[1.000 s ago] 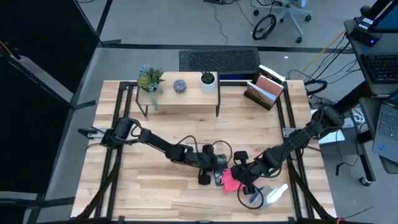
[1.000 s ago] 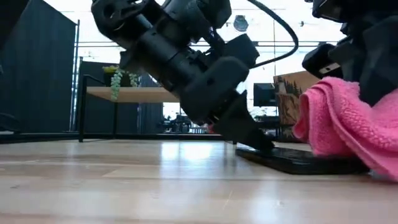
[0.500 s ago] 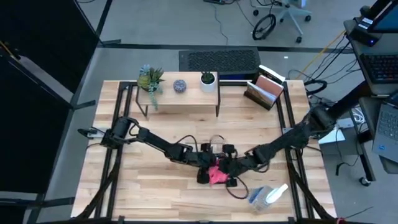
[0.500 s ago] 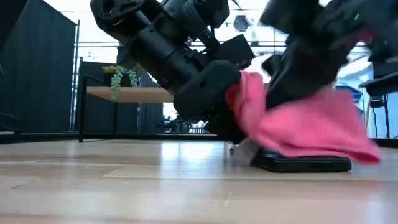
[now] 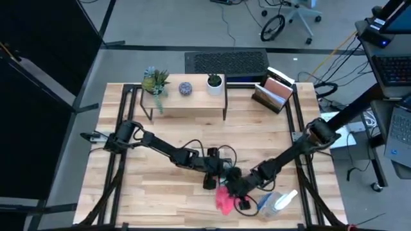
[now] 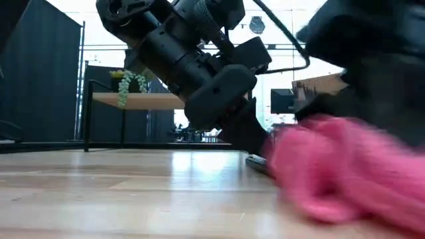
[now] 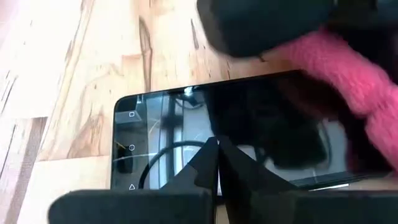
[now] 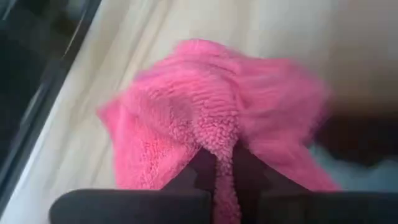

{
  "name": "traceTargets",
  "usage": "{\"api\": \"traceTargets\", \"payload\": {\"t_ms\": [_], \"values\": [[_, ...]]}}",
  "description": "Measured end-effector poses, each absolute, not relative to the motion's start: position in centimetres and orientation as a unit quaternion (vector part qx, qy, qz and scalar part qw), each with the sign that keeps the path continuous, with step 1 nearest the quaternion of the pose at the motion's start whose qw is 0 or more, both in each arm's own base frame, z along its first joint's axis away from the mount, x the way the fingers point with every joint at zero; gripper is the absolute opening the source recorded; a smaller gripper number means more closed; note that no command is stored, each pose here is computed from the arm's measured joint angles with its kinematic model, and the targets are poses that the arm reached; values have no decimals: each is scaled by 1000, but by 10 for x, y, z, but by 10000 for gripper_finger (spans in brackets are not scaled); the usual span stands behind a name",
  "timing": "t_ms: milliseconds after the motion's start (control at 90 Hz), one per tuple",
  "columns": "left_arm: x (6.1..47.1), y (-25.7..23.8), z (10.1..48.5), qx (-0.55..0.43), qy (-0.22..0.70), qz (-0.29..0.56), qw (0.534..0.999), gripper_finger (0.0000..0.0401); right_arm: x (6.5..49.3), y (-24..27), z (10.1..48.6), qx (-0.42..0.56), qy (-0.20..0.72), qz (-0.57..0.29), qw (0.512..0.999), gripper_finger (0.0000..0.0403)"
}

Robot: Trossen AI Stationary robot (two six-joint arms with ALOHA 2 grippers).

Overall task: Apply microfiber cloth
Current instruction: Wipe the front of the cellphone using the pink microfiber cloth

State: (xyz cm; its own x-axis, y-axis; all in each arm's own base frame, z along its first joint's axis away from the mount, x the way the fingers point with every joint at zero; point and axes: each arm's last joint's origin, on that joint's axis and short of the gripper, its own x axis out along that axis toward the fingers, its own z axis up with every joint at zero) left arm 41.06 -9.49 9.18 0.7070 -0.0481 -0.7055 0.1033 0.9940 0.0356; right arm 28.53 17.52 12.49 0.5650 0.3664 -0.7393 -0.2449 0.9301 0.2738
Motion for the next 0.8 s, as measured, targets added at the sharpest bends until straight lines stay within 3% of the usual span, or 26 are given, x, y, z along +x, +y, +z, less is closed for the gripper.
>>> {"api": "traceTargets", "payload": {"t_ms": [122, 233, 311, 467, 678, 800], "values": [[411, -95, 92, 36, 379, -41, 924, 0, 278, 168, 157, 50, 407, 165, 897, 6], [411, -95, 93, 35, 374, -41, 926, 0, 274, 154, 170, -16, 385, 71, 920, 6], [413, -95, 94, 34, 364, -42, 930, 0, 279, 145, 169, -48, 370, 14, 928, 6], [413, -95, 94, 32, 362, -42, 931, 0, 292, 137, 136, -45, 400, -19, 915, 6], [412, -96, 94, 31, 366, -46, 929, 0, 297, 158, 103, -25, 408, 15, 913, 6], [413, -96, 94, 30, 363, -46, 930, 0, 292, 178, 104, -2, 404, 108, 909, 6]]}}
